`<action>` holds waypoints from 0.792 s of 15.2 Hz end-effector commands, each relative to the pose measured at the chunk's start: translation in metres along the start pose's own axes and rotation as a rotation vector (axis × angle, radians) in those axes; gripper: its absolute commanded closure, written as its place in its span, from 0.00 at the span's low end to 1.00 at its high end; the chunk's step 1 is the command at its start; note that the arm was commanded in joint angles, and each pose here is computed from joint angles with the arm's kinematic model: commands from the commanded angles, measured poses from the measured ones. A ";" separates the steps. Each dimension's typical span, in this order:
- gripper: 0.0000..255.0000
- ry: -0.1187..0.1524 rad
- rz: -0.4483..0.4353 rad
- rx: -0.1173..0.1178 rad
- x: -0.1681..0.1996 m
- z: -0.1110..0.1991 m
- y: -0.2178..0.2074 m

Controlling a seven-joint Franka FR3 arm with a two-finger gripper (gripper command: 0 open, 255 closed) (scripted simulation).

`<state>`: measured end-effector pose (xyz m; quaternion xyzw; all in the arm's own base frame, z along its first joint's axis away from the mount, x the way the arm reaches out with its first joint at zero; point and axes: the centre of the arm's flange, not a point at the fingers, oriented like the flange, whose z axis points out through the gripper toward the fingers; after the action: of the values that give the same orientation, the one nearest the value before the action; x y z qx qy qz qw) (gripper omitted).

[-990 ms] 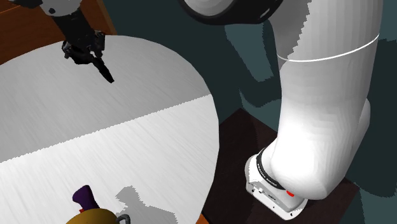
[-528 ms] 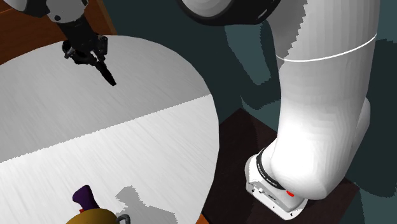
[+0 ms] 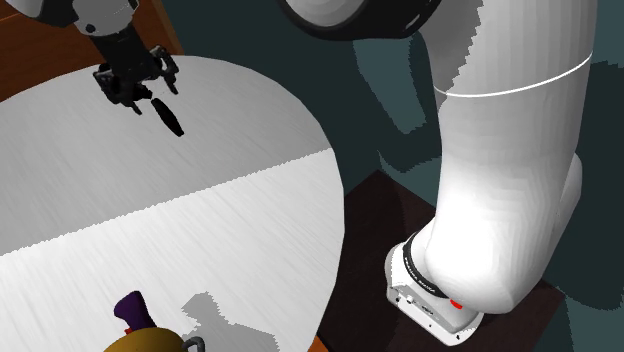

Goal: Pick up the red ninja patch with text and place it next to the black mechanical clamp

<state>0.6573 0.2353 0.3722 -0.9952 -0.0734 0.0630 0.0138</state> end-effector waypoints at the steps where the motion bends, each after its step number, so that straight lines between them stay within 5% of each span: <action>1: 0.00 0.000 0.000 0.000 0.000 0.000 0.000; 5: 0.00 0.000 0.000 0.000 0.000 -0.050 0.000; 12: 0.00 0.000 0.000 0.000 0.000 -0.050 0.000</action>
<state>0.6637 0.2344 0.4218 -0.9952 -0.0734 0.0630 0.0138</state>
